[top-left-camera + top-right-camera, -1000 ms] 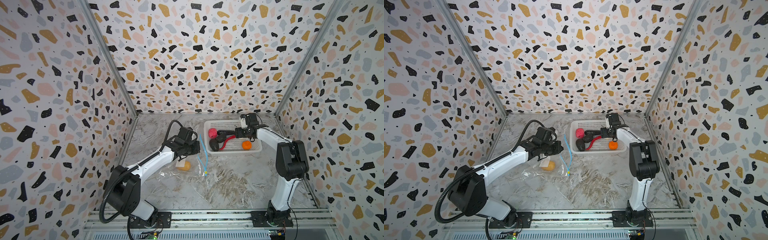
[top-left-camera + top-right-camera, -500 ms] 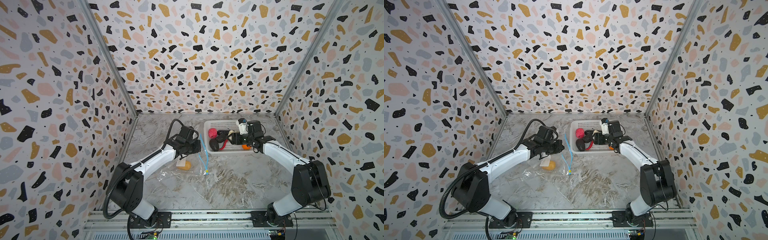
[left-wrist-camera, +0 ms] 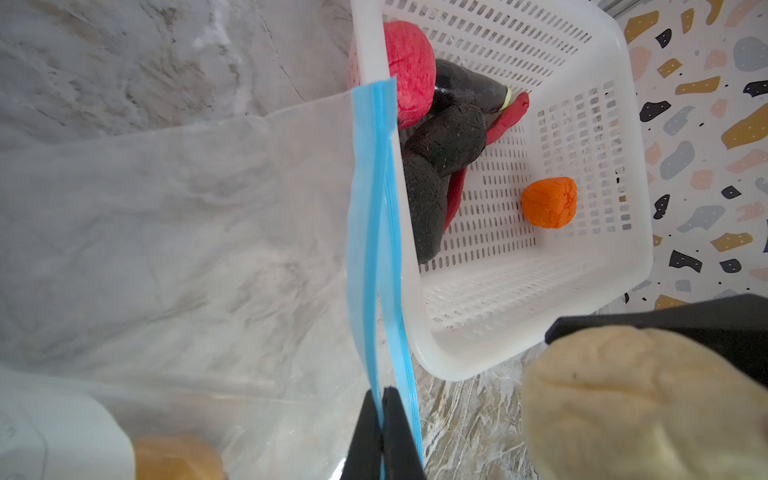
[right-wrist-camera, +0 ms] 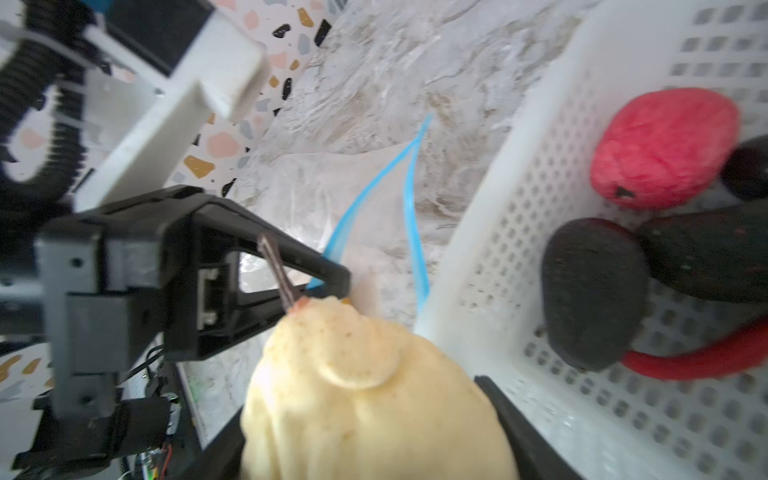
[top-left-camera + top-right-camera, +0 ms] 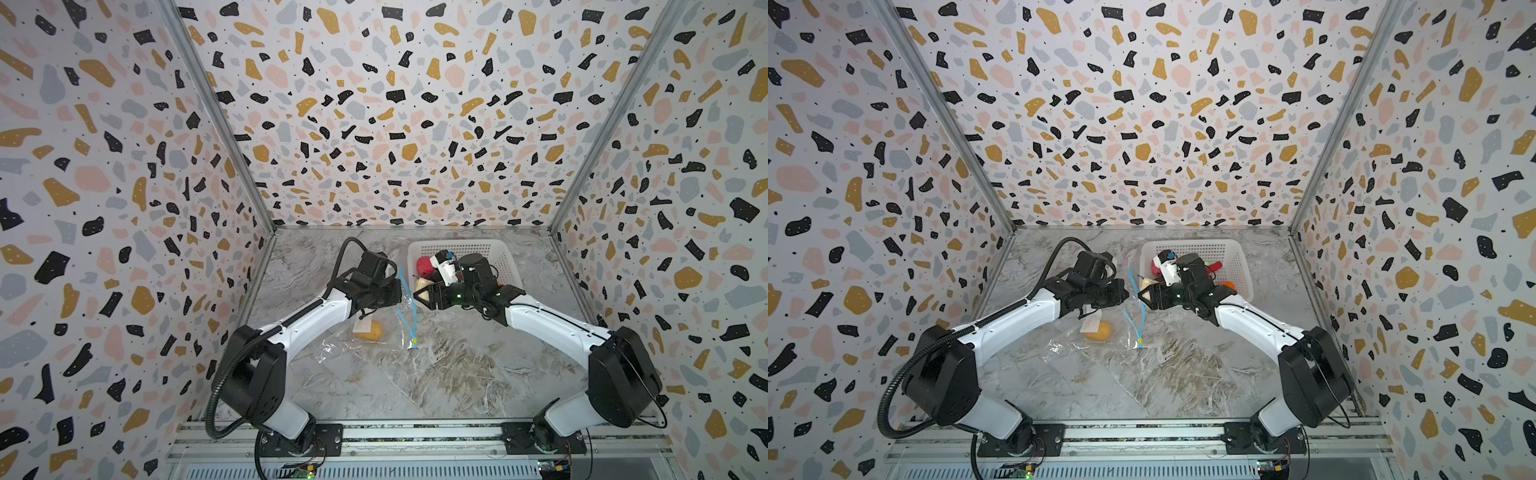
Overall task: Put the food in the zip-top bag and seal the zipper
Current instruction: 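Carry the cream pear with the right gripper to the bag mouth, then lower the cream pear into the bag beside the left-held zipper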
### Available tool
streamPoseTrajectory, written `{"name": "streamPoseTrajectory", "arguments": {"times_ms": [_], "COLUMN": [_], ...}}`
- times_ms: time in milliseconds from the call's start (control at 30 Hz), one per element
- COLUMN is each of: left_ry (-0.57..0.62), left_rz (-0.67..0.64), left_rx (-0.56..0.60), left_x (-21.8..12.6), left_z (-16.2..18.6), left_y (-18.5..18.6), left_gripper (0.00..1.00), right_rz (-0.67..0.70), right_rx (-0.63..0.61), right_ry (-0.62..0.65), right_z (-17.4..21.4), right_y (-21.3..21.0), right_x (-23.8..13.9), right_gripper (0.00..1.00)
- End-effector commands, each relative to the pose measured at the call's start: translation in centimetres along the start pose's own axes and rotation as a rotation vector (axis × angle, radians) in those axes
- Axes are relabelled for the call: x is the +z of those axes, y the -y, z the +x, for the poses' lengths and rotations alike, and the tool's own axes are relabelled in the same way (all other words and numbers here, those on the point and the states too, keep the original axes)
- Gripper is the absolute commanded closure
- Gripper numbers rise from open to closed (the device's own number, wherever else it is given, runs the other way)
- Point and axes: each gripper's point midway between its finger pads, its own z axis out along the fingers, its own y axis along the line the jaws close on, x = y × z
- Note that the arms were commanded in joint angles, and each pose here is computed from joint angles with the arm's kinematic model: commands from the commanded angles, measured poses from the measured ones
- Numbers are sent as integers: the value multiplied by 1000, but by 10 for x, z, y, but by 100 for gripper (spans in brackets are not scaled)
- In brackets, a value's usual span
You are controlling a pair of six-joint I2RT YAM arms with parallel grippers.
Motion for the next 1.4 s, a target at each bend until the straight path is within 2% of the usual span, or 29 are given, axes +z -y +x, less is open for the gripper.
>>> {"name": "streamPoseTrajectory", "arguments": {"times_ms": [0, 167, 300, 400, 900, 1367], "left_ry": [70, 96, 103, 104, 143, 144], "left_rz": [42, 55, 65, 72, 41, 92], "left_rx": [9, 8, 5, 5, 18, -13], "left_x": [-22, -35, -40, -44, -65, -64], "left_z": [-21, -25, -26, -25, -23, -20], "left_y": [18, 24, 27, 28, 22, 27], "left_gripper": [100, 100, 100, 100, 100, 100], "right_rz": [-109, -238, -264, -262, -274, -250], "right_rx": [-9, 4, 12, 21, 16, 31], "right_ry": [32, 38, -2, -21, -54, -100], "right_z": [-12, -5, 6, 12, 16, 24], "right_y": [-25, -43, -46, -41, -49, -44], "right_x": [4, 16, 30, 37, 50, 64], "right_gripper": [43, 50, 53, 56, 57, 57]}}
